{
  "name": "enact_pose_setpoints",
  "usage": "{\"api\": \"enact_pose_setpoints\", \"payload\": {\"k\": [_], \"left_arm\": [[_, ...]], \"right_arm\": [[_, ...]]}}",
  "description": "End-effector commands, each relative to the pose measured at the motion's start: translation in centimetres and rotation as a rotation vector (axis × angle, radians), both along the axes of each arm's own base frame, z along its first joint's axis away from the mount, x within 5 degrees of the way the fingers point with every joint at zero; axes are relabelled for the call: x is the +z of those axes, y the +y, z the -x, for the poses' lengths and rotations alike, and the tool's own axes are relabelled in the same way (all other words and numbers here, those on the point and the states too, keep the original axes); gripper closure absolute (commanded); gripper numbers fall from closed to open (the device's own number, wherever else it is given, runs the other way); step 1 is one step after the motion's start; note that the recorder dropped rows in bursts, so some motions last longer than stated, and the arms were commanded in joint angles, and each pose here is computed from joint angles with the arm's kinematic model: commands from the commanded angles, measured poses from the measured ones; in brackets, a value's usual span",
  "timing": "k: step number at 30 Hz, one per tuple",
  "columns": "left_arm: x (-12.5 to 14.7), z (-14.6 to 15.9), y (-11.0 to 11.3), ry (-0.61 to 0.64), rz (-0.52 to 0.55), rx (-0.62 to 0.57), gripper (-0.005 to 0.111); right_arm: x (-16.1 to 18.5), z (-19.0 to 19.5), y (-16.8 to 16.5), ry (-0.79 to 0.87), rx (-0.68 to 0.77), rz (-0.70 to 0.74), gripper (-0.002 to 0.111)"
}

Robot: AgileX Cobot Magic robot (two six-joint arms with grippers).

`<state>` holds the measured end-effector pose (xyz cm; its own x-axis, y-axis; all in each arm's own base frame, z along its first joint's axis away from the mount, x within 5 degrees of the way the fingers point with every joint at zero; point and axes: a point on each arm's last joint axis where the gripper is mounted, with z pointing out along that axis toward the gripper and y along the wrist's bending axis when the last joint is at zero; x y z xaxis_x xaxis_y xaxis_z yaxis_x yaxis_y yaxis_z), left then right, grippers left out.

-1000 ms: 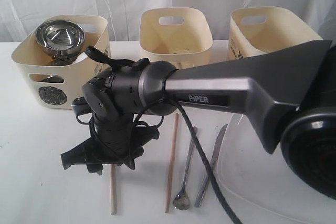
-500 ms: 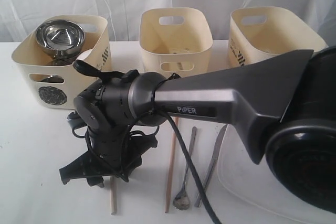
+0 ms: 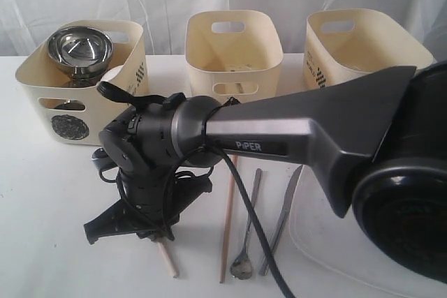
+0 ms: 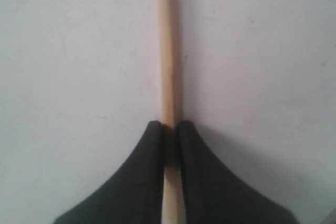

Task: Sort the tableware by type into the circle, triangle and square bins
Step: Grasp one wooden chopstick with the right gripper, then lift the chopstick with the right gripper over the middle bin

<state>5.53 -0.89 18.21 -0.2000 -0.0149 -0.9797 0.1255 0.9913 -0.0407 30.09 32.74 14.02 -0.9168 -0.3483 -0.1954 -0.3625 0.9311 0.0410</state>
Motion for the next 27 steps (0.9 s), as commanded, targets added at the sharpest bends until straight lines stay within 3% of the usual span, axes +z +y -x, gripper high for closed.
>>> {"api": "enact_pose_setpoints", "payload": {"k": [1,15,19,23,27], "left_arm": [[-0.2,0.0,0.0,0.004,0.002,-0.003,0.07],[-0.2,0.0,0.0,0.004,0.002,-0.003,0.07],[-0.2,0.0,0.0,0.004,0.002,-0.003,0.07],[-0.2,0.0,0.0,0.004,0.002,-0.003,0.07],[-0.2,0.0,0.0,0.004,0.002,-0.003,0.07]], "right_arm": [[0.0,0.0,0.3,-0.013,0.002,-0.02,0.108],[6.6,0.9,-1.0,-0.185,0.025,-0.179,0.108],[8.5,1.4,-2.1,-0.289,0.043,-0.211,0.108],[11.1,1.2,-4.0,-0.485,0.107,-0.144,0.108],[13.2,0.5,-6.8,-0.593,0.016,-0.128,0.108]]}}
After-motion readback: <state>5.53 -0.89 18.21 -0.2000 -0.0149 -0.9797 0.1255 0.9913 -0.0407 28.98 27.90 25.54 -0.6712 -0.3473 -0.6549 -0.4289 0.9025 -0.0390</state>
